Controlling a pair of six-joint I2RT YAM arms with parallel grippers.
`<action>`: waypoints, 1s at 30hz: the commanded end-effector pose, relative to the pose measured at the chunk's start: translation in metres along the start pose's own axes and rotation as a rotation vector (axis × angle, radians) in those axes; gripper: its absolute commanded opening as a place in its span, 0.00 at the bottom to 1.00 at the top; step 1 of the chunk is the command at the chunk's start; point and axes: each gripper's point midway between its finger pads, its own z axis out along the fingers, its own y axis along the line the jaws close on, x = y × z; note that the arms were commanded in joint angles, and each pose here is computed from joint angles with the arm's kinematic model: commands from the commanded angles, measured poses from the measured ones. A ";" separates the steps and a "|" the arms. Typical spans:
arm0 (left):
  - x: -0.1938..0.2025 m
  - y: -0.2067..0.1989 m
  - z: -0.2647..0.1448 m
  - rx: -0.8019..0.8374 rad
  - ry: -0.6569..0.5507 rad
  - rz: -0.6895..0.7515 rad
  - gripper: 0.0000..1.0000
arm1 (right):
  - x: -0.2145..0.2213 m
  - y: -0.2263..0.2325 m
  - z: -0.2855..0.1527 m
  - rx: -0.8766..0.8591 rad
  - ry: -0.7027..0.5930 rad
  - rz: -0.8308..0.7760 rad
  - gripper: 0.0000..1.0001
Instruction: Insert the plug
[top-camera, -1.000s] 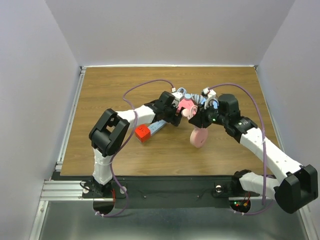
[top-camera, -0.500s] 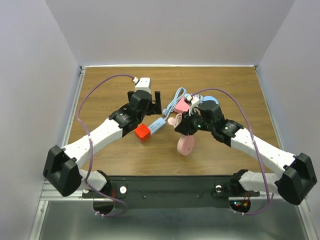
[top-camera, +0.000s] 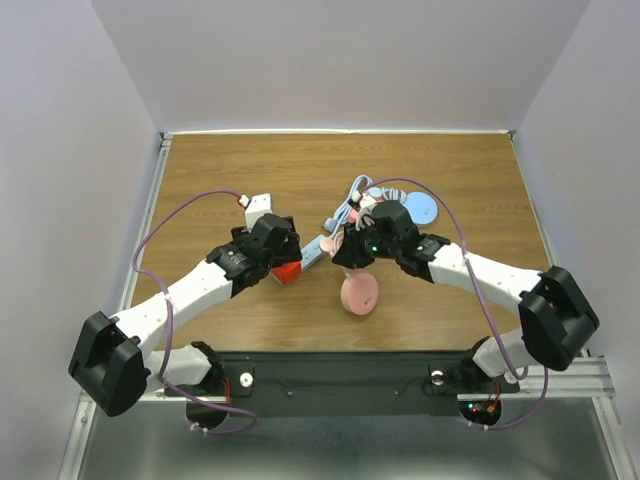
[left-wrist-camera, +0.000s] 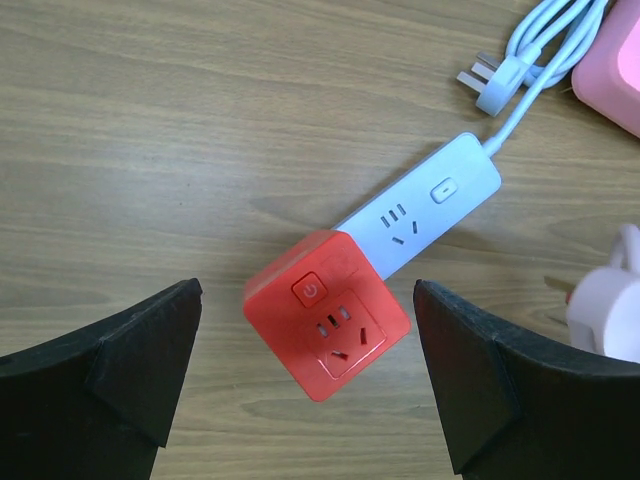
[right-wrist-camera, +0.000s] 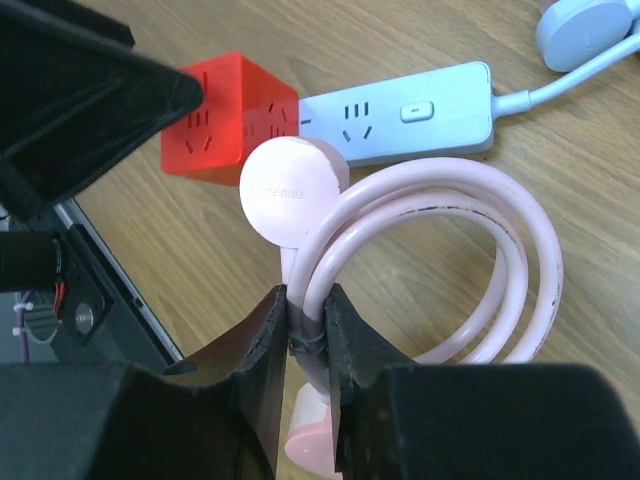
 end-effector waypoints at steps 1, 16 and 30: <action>0.006 0.005 -0.001 0.014 -0.004 -0.074 0.99 | -0.045 0.027 0.014 -0.090 -0.123 -0.023 0.00; 0.025 0.005 0.010 0.090 0.031 -0.156 0.99 | -0.039 0.032 0.049 -0.077 -0.083 -0.041 0.00; 0.032 0.007 0.017 0.120 0.057 -0.168 0.84 | -0.014 0.007 0.075 0.007 -0.011 0.047 0.00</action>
